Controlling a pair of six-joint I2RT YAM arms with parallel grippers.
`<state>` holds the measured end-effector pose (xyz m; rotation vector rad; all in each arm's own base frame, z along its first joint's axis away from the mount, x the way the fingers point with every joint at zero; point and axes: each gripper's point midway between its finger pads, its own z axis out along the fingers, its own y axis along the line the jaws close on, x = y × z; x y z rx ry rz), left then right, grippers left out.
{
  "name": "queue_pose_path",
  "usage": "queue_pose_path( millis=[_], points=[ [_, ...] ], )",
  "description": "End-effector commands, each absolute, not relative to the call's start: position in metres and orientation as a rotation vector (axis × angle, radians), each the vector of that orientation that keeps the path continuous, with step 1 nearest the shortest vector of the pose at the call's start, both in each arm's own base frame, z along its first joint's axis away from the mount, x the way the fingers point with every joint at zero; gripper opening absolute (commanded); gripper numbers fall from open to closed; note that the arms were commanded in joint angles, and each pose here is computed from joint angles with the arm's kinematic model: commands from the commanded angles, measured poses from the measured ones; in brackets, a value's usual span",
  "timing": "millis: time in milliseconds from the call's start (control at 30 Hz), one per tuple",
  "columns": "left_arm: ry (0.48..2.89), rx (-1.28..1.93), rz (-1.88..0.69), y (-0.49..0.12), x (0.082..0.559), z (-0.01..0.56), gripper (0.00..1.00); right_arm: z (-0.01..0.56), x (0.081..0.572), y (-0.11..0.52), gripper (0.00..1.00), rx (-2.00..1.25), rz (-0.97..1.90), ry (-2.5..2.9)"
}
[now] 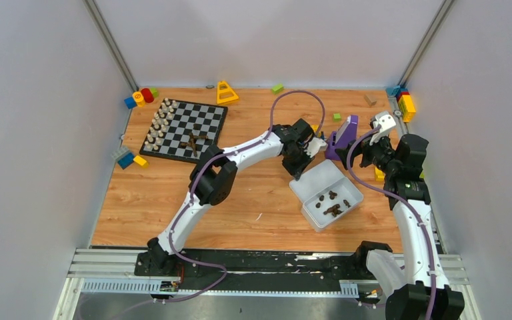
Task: Set up the chess pieces on the board
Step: Move the lid to the center of the board, then move the chessboard to the center of the board.
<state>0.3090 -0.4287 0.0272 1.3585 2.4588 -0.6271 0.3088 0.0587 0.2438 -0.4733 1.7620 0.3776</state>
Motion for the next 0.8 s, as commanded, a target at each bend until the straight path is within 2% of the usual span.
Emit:
queue_pose_path(
  millis=[0,233,300,400,467,533,767],
  points=[
    [2.415,1.345,-0.687,-0.44,0.299,0.048,0.21,0.253,0.308,0.064,1.0,-0.518,0.38,1.715],
    [2.341,1.309,-0.438,-0.411,0.321,0.072,0.42,0.253,0.308,0.064,1.0,-0.517,0.378,1.713],
    [2.293,1.306,-0.365,-0.399,0.328,0.085,0.51,0.253,0.308,0.065,1.0,-0.517,0.381,1.716],
    [2.236,1.304,-0.293,-0.378,0.337,0.096,0.73,0.253,0.309,0.065,1.0,-0.515,0.383,1.718],
    [2.202,1.271,-0.252,-0.358,0.345,0.113,0.83,0.254,0.309,0.066,1.0,-0.517,0.381,1.715],
    [2.185,1.236,-0.209,-0.334,0.353,0.125,0.88,0.254,0.309,0.066,1.0,-0.518,0.381,1.717],
    [2.165,1.075,-0.112,-0.246,0.36,0.157,0.91,0.248,0.31,0.077,1.0,-0.544,0.423,1.736]
  ],
)
